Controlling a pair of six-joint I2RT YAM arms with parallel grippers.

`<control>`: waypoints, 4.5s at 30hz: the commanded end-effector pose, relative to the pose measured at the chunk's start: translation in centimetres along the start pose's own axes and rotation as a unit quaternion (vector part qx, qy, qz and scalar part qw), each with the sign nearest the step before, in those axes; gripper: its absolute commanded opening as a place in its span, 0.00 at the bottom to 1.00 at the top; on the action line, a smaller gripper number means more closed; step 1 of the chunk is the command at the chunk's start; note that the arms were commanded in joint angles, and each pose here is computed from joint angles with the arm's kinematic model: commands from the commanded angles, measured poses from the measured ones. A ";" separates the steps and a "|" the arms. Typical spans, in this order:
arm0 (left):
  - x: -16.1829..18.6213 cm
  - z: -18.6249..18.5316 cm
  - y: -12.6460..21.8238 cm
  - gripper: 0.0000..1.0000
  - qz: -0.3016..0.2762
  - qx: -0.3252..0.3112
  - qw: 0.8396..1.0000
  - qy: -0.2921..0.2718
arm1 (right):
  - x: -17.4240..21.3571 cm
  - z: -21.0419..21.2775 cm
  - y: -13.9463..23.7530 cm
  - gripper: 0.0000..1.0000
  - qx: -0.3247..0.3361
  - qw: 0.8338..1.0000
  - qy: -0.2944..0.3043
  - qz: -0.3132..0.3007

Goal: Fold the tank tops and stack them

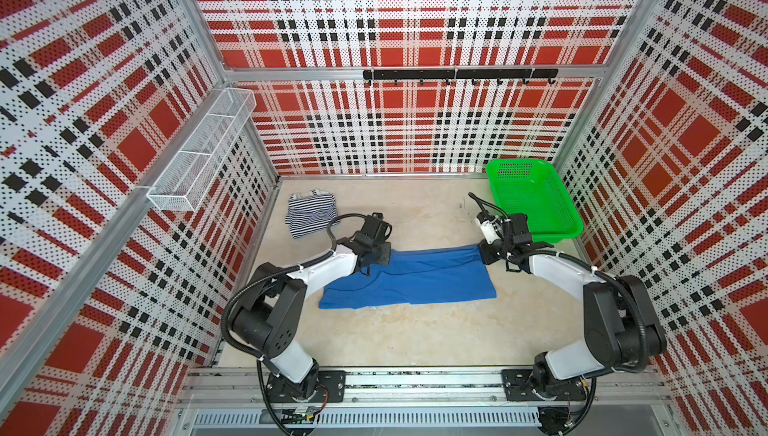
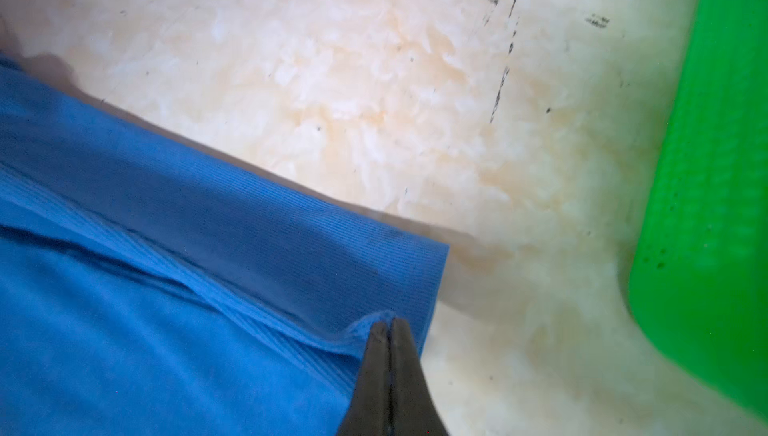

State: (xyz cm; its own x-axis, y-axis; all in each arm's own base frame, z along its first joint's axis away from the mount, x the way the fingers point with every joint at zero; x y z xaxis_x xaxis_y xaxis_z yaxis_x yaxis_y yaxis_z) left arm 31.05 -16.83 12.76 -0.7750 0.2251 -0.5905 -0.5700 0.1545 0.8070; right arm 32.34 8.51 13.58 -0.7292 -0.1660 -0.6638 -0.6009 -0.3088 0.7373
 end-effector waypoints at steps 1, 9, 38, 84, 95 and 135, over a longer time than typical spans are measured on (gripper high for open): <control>1.0 -0.5 2.0 0.00 -0.051 -0.011 0.997 0.064 | 0.2 0.6 1.8 0.00 -0.011 0.999 -0.002 -0.042; 6.8 -0.8 4.5 0.29 -0.045 0.009 0.989 0.137 | 2.5 1.7 4.1 0.06 0.006 0.996 -0.068 -0.059; -0.9 13.0 -1.0 0.42 -0.014 -0.148 0.975 0.165 | 1.2 6.5 0.4 0.34 0.055 0.974 -0.218 0.003; 2.3 12.8 2.1 0.49 0.010 -0.142 0.974 0.179 | 4.7 4.4 -0.3 0.61 0.064 0.945 -0.321 0.004; 3.0 12.6 -1.3 0.18 0.068 -0.157 0.973 0.155 | 5.6 4.0 -1.8 0.62 0.082 0.941 -0.329 0.018; 8.7 7.8 -1.2 0.29 -0.002 -0.044 0.960 0.276 | 4.8 4.8 -4.1 0.37 0.071 0.962 -0.240 0.104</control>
State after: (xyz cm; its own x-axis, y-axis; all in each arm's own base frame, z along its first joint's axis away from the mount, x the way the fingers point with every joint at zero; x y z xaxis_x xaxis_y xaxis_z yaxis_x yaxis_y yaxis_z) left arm 26.03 -6.64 7.83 -0.7918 -0.2944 -0.5351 -0.5646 0.0187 0.8252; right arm 30.26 13.44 8.97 -0.8743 0.2521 -0.4147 -0.4637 -0.1817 0.8671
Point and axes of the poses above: each gripper's point midway between its finger pads, its own y axis back along the fingers, its own z axis along the line the jaws close on, x = y × z, the point moved 7 cm from there along y, back along the fingers, and after that the axes turned 10 degrees about -y, right-handed, at the moved point
